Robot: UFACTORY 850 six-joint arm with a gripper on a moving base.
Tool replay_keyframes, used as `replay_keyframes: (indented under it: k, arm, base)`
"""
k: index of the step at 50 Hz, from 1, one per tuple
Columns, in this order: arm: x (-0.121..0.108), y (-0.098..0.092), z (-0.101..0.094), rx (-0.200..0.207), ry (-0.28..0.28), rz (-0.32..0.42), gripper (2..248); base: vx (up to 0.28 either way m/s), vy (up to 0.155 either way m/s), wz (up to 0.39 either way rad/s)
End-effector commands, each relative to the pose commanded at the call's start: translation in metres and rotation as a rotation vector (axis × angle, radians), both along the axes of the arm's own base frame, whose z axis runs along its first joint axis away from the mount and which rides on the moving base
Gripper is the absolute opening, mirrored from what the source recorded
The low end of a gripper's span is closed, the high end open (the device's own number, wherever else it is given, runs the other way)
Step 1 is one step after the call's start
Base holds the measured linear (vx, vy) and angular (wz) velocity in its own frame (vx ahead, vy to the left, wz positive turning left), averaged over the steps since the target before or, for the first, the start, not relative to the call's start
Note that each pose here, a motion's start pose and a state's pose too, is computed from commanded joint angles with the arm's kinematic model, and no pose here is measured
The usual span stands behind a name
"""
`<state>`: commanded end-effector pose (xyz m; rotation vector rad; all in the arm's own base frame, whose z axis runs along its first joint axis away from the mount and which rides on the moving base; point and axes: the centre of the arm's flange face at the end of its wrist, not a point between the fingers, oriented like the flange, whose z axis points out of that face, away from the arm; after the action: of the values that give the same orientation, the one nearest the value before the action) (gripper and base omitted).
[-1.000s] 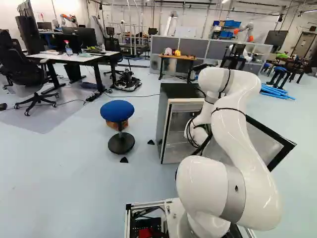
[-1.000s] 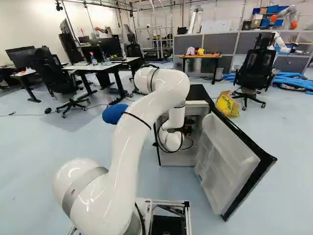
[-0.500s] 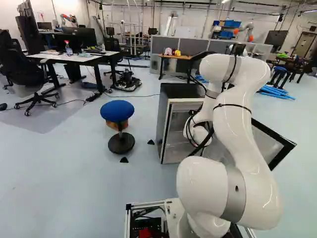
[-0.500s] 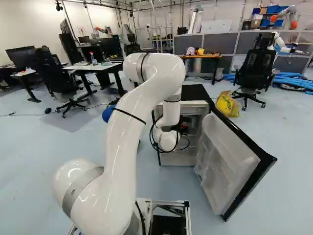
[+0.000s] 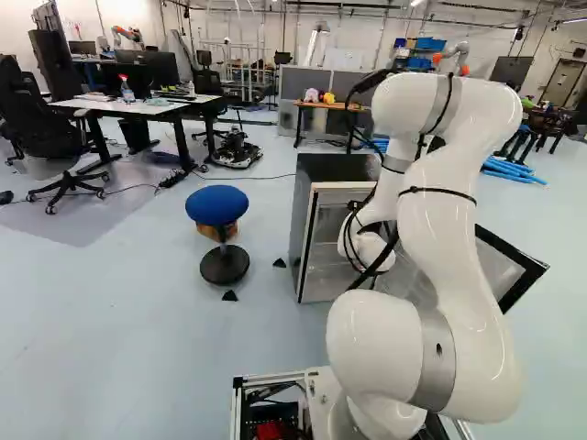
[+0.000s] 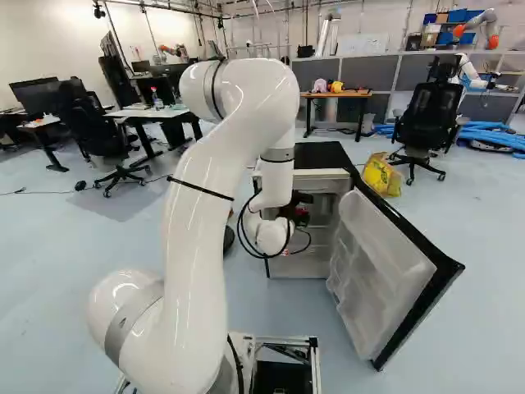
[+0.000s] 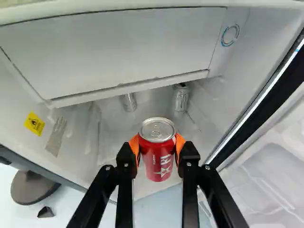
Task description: Grab a drink from the fridge
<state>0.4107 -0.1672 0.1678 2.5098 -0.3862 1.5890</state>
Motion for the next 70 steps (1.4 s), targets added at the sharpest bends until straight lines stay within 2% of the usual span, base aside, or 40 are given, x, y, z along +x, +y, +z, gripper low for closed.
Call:
replay_keyframes:
  k: [36, 70]
  arm:
    - [-0.064, 0.044, 0.054, 0.001, 0.002, 0.040, 95]
    - [-0.071, 0.047, 0.091, -0.028, -0.067, 0.040, 95]
  base:
    - [0.000, 0.000, 0.000]
    - [0.000, 0.000, 0.000]
